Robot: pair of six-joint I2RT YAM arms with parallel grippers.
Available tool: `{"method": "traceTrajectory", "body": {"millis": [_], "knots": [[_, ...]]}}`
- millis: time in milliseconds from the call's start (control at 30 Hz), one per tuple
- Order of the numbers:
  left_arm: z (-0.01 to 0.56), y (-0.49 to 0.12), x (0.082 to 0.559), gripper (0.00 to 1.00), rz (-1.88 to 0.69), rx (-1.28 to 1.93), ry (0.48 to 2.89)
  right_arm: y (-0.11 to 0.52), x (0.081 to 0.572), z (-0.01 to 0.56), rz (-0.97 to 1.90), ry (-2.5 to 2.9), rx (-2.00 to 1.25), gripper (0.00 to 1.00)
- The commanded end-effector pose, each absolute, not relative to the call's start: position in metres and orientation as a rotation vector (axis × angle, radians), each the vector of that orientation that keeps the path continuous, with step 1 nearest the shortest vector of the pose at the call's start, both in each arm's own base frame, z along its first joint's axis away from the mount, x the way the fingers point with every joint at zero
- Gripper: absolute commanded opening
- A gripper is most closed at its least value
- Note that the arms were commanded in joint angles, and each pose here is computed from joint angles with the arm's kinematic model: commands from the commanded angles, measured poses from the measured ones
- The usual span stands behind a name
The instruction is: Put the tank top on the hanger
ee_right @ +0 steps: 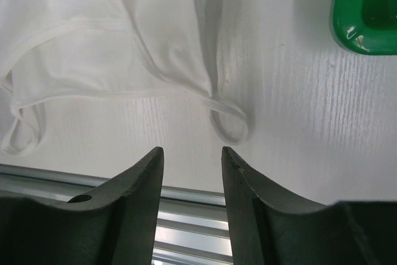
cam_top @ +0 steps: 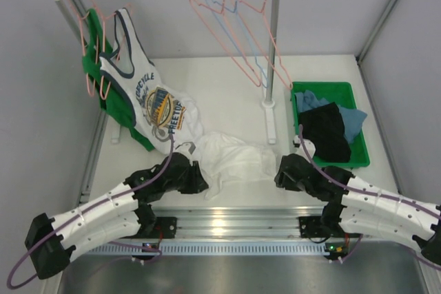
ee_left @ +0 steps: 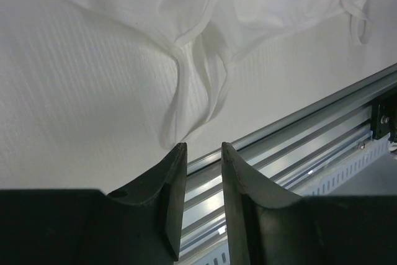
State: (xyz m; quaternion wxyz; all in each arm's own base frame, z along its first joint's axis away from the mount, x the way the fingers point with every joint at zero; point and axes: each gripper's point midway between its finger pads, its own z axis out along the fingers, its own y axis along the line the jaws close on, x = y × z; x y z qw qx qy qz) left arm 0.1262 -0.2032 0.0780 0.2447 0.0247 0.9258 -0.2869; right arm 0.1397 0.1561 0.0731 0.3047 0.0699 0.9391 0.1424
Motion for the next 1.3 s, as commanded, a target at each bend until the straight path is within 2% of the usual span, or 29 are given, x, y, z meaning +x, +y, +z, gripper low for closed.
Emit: {"method": "traceTrajectory", "body": {"millis": [0, 200, 367, 500, 633, 800, 900, 1067, 1267], "knots": [[0.095, -0.2, 0.13, 0.35, -0.779, 0.025, 2.497, 0.165, 0.155, 0.113, 0.427, 2.396, 0.162, 0.44], [0.117, -0.198, 0.141, 0.35, -0.749, 0.026, 2.439, 0.174, 0.171, 0.164, 0.445, 2.305, 0.082, 0.48], [0.158, -0.208, 0.161, 0.36, -0.785, 0.039, 2.302, 0.179, 0.174, 0.177, 0.48, 2.267, 0.051, 0.52], [0.256, -0.227, 0.203, 0.38, -0.802, 0.057, 2.041, 0.182, 0.172, 0.171, 0.489, 2.28, 0.032, 0.54], [0.348, -0.242, 0.252, 0.4, -0.702, 0.053, 1.833, 0.19, 0.173, 0.173, 0.497, 2.292, -0.018, 0.53], [0.449, -0.248, 0.321, 0.54, -0.458, -0.046, 1.606, 0.192, 0.172, 0.167, 0.48, 2.309, -0.068, 0.52], [0.482, -0.254, 0.353, 0.59, -0.396, -0.122, 1.529, 0.193, 0.167, 0.158, 0.489, 2.331, -0.086, 0.52], [0.495, -0.264, 0.398, 0.62, -0.337, -0.193, 1.496, 0.192, 0.162, 0.151, 0.513, 2.341, -0.096, 0.51], [0.487, -0.267, 0.428, 0.62, -0.277, -0.201, 1.505, 0.183, 0.158, 0.151, 0.503, 2.329, -0.103, 0.51]]}}
